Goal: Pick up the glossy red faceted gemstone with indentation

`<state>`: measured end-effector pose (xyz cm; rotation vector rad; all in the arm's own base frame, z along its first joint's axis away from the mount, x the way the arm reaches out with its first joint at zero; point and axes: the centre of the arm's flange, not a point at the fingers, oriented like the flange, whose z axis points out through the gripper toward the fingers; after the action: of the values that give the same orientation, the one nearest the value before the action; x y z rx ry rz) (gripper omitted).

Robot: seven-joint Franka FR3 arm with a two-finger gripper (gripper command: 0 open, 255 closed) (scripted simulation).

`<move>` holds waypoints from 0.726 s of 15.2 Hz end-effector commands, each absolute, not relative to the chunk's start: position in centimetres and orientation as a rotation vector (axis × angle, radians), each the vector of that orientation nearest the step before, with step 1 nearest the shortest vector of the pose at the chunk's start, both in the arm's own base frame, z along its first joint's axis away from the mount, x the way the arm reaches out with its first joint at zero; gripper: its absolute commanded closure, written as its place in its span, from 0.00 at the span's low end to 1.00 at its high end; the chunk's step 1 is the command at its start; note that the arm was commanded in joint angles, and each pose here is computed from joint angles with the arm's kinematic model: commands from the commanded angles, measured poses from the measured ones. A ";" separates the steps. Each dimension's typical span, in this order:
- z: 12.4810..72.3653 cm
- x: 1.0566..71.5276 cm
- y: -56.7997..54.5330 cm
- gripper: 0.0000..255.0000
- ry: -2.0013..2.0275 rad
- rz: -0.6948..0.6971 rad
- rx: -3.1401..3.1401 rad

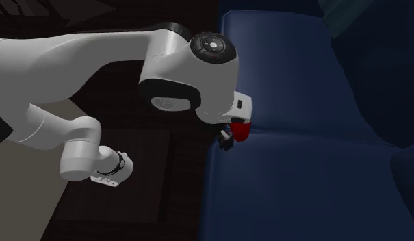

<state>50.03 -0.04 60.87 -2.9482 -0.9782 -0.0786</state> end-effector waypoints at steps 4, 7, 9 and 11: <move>60.2 55.5 3.8 0.00 -1.318 -0.080 -2.805; 59.9 58.2 6.6 0.00 -1.508 -0.080 -2.703; 59.6 59.8 8.7 0.00 -1.631 -0.079 -2.628; 59.4 61.1 11.0 0.00 -1.750 -0.079 -2.547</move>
<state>60.29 9.72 59.76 -2.5920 -1.6853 -0.0784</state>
